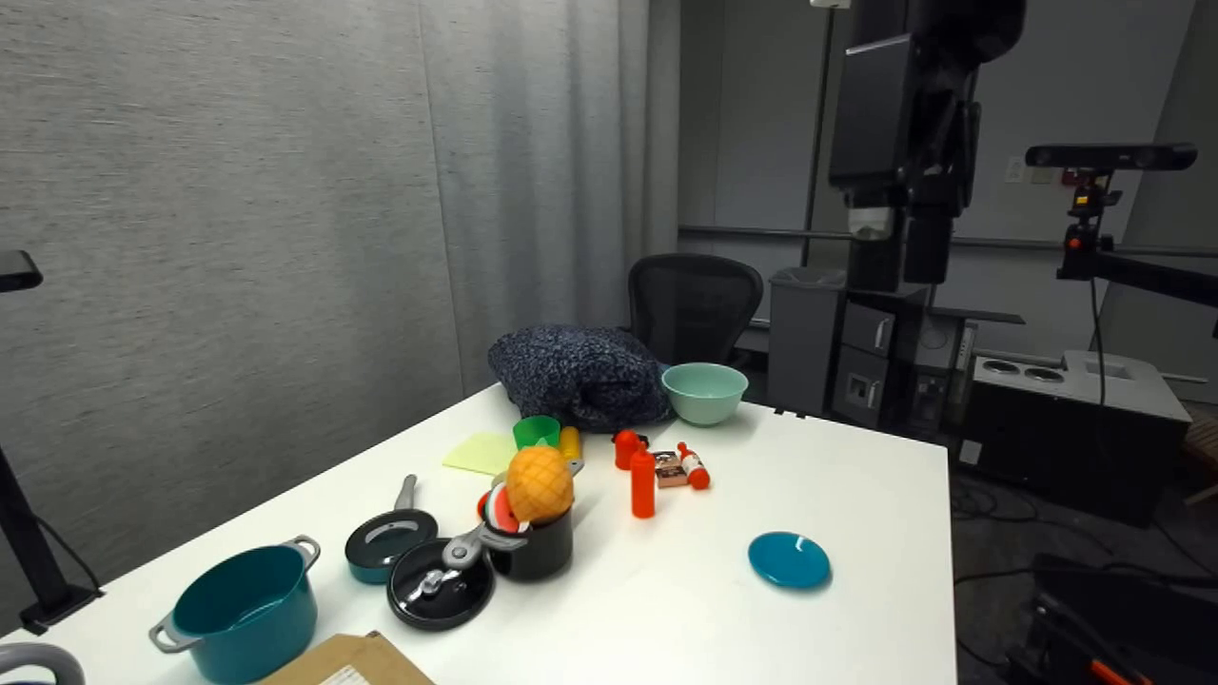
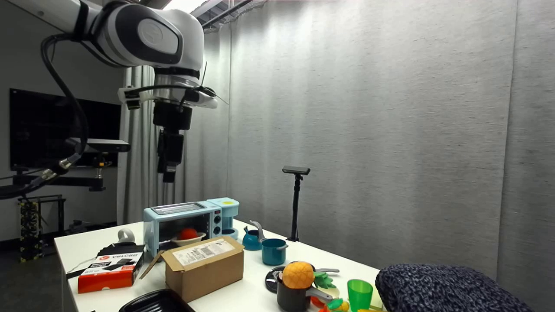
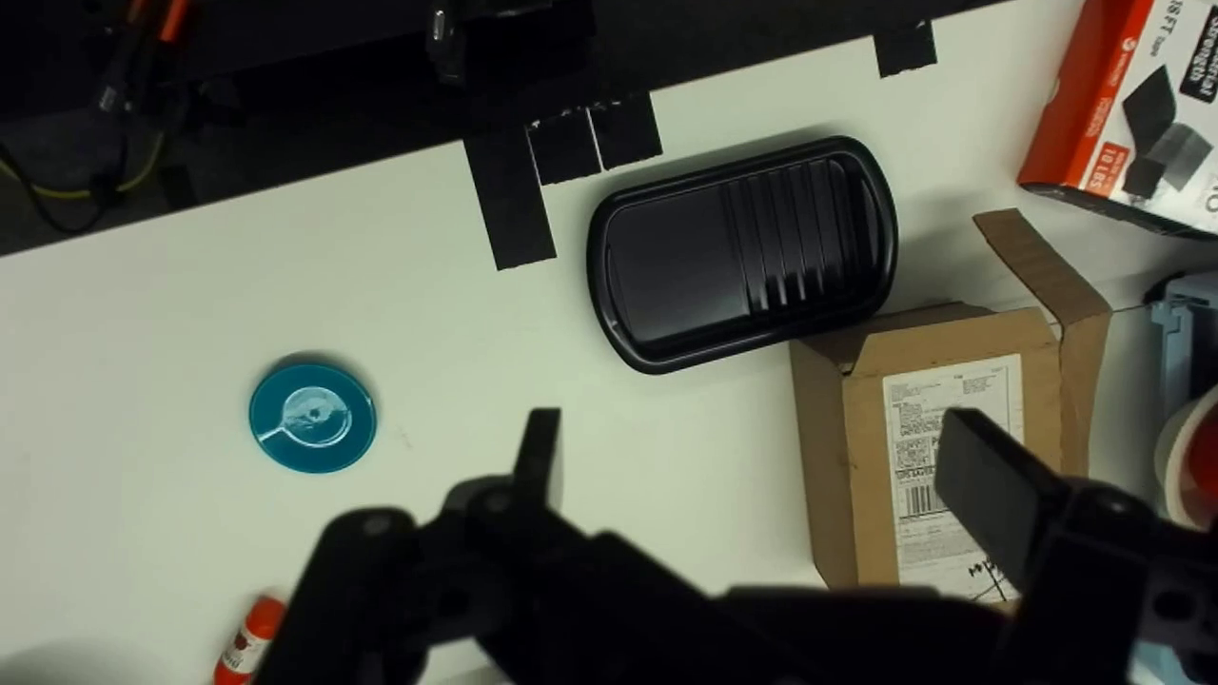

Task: Squeeze the red sauce bottle on the left over the pineapple

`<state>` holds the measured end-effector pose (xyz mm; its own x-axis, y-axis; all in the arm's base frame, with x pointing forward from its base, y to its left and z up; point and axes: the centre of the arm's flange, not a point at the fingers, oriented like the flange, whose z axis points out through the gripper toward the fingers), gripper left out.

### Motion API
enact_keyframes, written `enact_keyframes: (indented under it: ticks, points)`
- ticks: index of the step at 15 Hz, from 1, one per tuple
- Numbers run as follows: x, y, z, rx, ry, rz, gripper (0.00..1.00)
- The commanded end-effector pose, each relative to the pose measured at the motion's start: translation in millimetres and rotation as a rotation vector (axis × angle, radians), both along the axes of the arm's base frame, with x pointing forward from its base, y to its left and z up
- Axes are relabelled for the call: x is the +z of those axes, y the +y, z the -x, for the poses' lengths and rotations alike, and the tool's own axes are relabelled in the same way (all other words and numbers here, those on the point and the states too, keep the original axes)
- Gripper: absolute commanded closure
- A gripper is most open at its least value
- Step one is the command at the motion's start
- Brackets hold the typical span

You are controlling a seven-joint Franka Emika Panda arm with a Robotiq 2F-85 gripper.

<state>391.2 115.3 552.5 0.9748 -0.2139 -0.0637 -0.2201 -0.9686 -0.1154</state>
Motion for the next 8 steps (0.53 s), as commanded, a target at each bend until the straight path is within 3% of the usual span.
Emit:
enact_keyframes:
  ticks: [1,4,8]
  points:
    - [-17,-15,-18,-0.084,-0.078,0.037,0.00]
    - [-30,-40,-60,-0.204,-0.178,0.077,0.00]
    - [-53,-72,-114,-0.341,-0.244,0.144,0.00]
